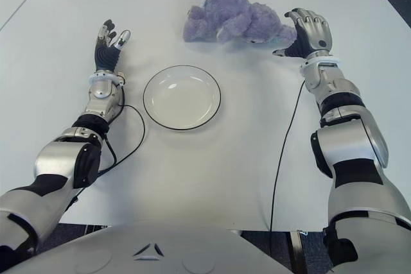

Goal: Put the doll into the plate.

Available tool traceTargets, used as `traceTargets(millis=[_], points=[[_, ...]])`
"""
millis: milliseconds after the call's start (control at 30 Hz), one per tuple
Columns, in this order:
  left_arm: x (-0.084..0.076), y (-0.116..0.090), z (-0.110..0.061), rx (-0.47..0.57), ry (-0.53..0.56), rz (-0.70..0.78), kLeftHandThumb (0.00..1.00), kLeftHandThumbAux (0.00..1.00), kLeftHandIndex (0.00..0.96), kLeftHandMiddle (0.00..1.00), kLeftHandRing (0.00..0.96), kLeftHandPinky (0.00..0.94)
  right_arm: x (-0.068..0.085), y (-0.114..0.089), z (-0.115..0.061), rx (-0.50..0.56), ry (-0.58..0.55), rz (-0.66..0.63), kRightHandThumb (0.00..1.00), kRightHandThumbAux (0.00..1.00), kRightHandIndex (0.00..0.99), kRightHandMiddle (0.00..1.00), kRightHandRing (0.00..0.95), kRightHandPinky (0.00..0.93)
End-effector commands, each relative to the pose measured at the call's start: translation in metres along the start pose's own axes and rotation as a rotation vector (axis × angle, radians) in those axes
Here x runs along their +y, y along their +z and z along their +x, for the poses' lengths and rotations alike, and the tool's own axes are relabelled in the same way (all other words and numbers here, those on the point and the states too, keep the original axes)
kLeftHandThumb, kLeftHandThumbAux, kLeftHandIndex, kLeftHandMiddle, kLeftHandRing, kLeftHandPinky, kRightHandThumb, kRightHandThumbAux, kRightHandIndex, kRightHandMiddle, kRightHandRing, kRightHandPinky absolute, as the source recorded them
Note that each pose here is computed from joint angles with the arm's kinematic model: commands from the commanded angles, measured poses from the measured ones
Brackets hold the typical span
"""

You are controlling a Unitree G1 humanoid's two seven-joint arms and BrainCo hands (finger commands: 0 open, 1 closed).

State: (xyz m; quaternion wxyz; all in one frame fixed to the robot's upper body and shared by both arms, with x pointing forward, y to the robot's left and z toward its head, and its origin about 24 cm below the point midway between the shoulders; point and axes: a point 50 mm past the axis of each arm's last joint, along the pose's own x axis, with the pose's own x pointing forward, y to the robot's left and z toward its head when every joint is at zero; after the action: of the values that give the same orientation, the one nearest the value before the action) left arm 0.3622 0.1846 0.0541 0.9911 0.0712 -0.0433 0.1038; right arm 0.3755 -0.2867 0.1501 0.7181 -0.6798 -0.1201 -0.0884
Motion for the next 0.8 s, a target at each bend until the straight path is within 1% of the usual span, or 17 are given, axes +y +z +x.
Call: traceTargets(millis=[33,200,300,633,800], points=[[-0.026,-0.119,-0.110,0.528,-0.124,0.018,0.000,0.441,0.076,0.078,0.064,0.041,-0.005,-0.011,0.001,0.020,0.074,-0.117,0.093,0.795,0.149,0.144,0.126,0.123],[-0.027,-0.118,-0.110,0.530,-0.127,0.013,0.000,0.433,0.075,0.078,0.064,0.037,-0.007,-0.012,0.002,0.020,0.078,-0.145,0.111,0.801,0.150,0.143,0.127,0.125],[-0.028,-0.118,-0.110,0.530,-0.128,0.008,0.000,0.428,0.074,0.079,0.064,0.035,-0.009,-0.013,0.003,0.018,0.077,-0.160,0.143,0.802,0.152,0.145,0.130,0.135],[-0.029,-0.118,-0.109,0.535,-0.128,0.012,0.000,0.432,0.074,0.083,0.065,0.034,-0.011,-0.015,0.003,0.028,0.078,-0.166,0.185,0.801,0.154,0.146,0.134,0.141],[-0.031,-0.117,-0.109,0.535,-0.129,0.009,0.000,0.431,0.078,0.088,0.069,0.028,-0.019,-0.028,0.001,0.063,0.104,-0.180,0.198,0.803,0.153,0.142,0.128,0.129]])
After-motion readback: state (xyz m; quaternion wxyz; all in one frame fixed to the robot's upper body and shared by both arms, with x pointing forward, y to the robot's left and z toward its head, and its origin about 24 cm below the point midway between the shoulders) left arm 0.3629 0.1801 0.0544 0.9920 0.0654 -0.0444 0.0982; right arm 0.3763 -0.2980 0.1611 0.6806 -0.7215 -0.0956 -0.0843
